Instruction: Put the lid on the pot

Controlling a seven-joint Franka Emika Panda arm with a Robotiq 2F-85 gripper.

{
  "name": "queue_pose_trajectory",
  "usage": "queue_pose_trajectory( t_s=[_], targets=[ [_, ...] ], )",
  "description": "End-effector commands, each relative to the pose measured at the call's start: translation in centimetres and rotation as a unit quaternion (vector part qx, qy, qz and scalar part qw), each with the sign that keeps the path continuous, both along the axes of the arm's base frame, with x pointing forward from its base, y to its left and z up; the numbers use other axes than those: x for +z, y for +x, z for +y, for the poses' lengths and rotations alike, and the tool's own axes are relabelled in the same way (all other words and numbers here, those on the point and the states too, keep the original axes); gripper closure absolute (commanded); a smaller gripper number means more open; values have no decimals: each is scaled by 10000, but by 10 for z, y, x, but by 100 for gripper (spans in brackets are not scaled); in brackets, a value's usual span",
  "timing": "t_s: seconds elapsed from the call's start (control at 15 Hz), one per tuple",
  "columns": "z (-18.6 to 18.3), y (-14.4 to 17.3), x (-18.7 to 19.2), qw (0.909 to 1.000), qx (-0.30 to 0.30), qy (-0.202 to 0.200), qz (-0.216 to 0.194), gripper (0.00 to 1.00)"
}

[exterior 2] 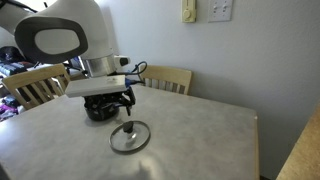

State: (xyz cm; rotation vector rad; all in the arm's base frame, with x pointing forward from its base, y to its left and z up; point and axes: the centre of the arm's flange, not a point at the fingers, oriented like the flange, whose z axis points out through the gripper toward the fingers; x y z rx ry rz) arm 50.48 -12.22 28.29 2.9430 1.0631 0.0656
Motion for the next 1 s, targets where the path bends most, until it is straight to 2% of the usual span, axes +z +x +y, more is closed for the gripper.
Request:
queue_pose_trajectory(
  t_s=[0.0, 0.2, 0.6, 0.93],
  targets=[
    [0, 0, 0, 10000, -3, 0, 0, 0],
    [-6, 5, 4, 10000, -30, -20, 70, 0],
    [-22, 38, -8, 9999, 0, -39, 164, 0],
    [-10, 58, -32, 9988, 155, -29, 473, 0]
  ],
)
